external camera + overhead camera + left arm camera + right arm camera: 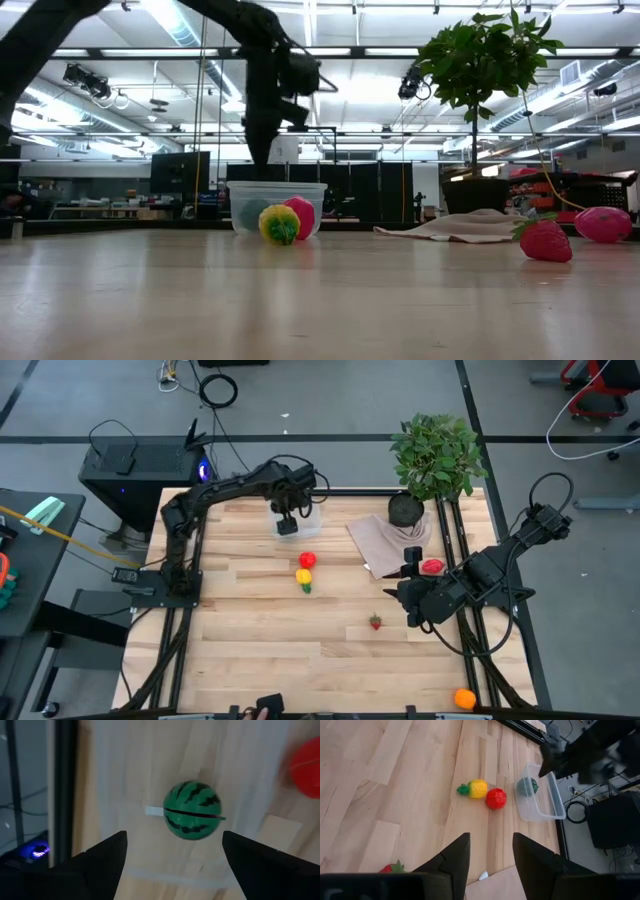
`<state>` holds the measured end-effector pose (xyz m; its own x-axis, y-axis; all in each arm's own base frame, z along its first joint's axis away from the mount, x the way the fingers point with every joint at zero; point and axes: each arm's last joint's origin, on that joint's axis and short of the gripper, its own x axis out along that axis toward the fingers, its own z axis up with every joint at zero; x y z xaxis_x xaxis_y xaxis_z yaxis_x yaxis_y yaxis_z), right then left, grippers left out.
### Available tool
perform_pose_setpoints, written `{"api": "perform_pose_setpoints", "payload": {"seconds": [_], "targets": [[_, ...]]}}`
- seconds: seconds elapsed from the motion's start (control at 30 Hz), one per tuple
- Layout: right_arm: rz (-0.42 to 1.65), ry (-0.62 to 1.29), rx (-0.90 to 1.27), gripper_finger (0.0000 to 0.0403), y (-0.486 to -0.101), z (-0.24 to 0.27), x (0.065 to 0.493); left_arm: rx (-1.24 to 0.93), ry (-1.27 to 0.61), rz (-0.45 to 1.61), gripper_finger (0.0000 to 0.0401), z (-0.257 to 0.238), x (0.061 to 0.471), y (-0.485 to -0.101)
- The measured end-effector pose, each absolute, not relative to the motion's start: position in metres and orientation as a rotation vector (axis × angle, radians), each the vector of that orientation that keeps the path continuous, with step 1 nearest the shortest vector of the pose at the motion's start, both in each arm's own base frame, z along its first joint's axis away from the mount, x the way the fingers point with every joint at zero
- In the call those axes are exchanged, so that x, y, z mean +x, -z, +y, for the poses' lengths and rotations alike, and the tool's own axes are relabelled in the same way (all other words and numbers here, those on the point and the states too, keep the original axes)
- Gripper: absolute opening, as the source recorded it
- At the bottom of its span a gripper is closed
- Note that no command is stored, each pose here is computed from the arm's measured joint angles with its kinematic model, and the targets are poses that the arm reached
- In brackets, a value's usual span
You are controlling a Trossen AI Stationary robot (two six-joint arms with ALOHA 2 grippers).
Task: Pick and placing Produce into tupperware
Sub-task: Put the yellow pineapple into the container
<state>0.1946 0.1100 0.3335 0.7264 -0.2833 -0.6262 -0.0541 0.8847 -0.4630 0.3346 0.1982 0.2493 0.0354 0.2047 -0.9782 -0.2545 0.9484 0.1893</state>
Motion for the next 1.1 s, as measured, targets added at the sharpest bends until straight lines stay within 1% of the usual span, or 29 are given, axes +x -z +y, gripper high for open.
{"api": "perform_pose_setpoints", "payload": {"seconds": [0.1, 0.2, 0.37, 0.47, 0.7, 0.77, 0.9, 1.0, 1.1], "targets": [[0.754, 0.132, -0.480, 0.0155, -0.333, 0.110, 0.195, -0.048, -0.376, 1.441, 0.0322, 0.191, 0.324, -0.274], [0.754, 0.131, -0.481, 0.0155, -0.333, 0.110, 0.195, -0.110, -0.393, 1.377, 0.0321, 0.176, 0.316, -0.296], [0.753, 0.135, -0.471, 0.0155, -0.334, 0.110, 0.194, -0.120, -0.433, 1.287, 0.0322, 0.129, 0.319, -0.324], [0.753, 0.136, -0.469, 0.0155, -0.334, 0.110, 0.194, -0.143, -0.480, 1.250, 0.0322, 0.096, 0.325, -0.329], [0.752, 0.151, -0.444, 0.0155, -0.333, 0.110, 0.194, -0.313, -0.574, 1.141, 0.0323, 0.026, 0.339, -0.331], [0.751, 0.155, -0.434, 0.0155, -0.333, 0.110, 0.194, -0.345, -0.651, 1.091, 0.0323, 0.009, 0.340, -0.331], [0.747, 0.156, -0.438, 0.0155, -0.333, 0.111, 0.194, -0.392, -0.762, 0.991, 0.0323, -0.017, 0.339, -0.332], [0.737, 0.108, -0.507, 0.0149, -0.334, 0.118, 0.190, -0.440, -0.785, 0.955, 0.0322, -0.029, 0.340, -0.331], [0.714, 0.075, -0.530, 0.0141, -0.334, 0.126, 0.185, -0.467, -0.794, 0.949, 0.0321, -0.038, 0.341, -0.328]]}}
